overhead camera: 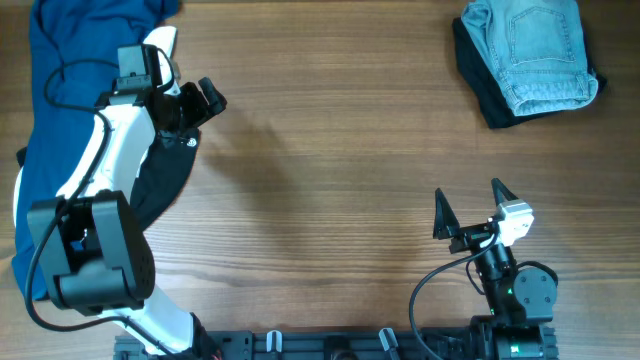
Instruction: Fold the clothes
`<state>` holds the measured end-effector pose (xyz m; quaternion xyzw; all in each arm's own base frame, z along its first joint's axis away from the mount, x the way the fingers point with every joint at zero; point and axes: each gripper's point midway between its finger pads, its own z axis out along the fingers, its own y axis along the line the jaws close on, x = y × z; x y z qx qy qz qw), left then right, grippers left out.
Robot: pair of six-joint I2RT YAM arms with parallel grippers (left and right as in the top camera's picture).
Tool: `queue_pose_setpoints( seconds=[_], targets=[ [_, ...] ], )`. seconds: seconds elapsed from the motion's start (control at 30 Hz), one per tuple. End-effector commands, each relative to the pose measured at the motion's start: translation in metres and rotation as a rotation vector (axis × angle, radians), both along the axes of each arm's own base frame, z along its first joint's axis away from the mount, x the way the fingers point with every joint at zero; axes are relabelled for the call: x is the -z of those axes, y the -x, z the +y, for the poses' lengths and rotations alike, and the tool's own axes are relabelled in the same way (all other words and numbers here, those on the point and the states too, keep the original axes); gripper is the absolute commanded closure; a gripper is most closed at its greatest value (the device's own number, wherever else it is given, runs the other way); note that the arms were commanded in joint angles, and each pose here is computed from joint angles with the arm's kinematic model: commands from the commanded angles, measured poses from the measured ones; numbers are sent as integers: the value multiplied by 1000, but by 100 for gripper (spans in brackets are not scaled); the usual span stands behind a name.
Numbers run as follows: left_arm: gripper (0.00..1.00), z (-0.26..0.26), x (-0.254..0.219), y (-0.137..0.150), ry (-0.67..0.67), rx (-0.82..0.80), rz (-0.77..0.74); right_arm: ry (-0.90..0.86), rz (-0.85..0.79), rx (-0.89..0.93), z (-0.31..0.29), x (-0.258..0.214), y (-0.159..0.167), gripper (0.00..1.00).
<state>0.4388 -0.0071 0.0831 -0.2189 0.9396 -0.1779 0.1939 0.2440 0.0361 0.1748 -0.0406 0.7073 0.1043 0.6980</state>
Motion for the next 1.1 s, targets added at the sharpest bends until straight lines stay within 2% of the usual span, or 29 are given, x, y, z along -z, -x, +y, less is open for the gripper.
queue_pose_setpoints(
  seconds=[0.0,0.1,0.2,0.33,0.53,0.7,0.87,1.07],
  targets=[
    [0,12,-40,2,-92,-22,-86,-17,-5,10,-1,-1,0,0],
    [0,9,-101,24,-101,-24,-194,-17,-4,10,-1,-1,0,0],
    [0,19,-163,59,-211,-84,-359,-17,-5,10,-1,-1,0,0],
    [0,34,-188,110,-294,-177,-549,-17,-5,10,-1,-1,0,0],
    [0,35,-164,173,-306,-246,-877,-17,-5,10,-1,-1,0,0],
    [0,37,-129,193,-304,-285,-1060,-17,-5,10,-1,-1,0,0],
    [0,37,-104,194,-296,-292,-1090,-17,-4,10,-1,-1,0,0],
    [0,37,-84,194,-296,-287,-1054,-17,-5,10,-1,-1,0,0]
  ],
)
